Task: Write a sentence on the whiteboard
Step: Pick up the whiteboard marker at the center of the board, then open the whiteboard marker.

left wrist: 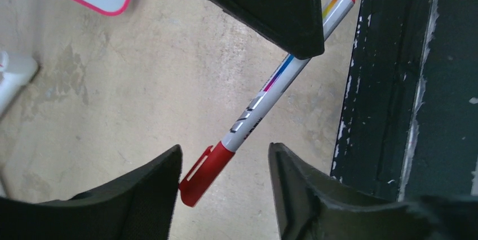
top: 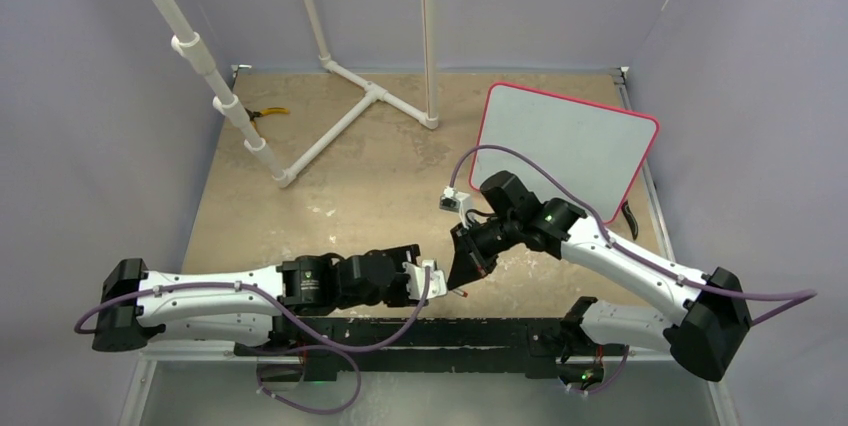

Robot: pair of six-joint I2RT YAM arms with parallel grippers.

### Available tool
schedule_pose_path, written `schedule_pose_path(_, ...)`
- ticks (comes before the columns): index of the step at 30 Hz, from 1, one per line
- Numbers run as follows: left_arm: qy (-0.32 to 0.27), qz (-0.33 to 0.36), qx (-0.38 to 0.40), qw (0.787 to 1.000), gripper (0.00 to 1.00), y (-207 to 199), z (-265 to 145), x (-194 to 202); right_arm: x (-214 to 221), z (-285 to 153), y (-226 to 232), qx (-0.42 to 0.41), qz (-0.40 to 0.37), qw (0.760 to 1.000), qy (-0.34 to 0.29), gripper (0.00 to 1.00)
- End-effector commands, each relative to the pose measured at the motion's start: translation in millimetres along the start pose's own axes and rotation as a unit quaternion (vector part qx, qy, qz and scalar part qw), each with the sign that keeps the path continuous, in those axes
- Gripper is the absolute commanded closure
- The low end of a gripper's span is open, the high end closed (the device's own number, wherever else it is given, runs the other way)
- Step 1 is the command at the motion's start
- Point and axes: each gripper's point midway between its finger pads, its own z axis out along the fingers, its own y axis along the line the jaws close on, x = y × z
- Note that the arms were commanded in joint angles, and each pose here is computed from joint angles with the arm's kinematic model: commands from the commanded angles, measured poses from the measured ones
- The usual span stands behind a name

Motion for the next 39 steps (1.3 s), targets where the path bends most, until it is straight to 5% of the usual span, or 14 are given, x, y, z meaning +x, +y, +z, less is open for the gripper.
schedule_pose_path(1,-0.001,0.016,-0.010,1.000,0.53,0,0,-3,-12,-13,27,-0.039,-0.051,0.998,-0.013,1.00)
schedule_pose_path(8,0.013,0.021,-0.012,1.000,1.00,-6,3,-1,-18,-16,27,-0.026,-0.049,0.998,-0.024,1.00)
schedule_pose_path(13,0.011,0.015,-0.010,1.000,1.00,-9,3,-3,-29,-16,28,-0.020,-0.043,0.997,-0.056,1.00)
schedule_pose_path(18,-0.005,0.001,-0.010,1.000,1.00,-9,-2,-9,-35,-13,25,-0.019,-0.047,0.995,-0.083,0.56)
schedule_pose_path(21,-0.010,-0.005,-0.007,1.000,1.00,-9,-3,-11,-37,-10,25,-0.027,-0.043,0.995,-0.090,0.45)
schedule_pose_path(39,-0.017,-0.059,0.029,0.998,1.00,-16,2,-19,-34,7,24,-0.055,-0.014,0.993,-0.107,0.46)
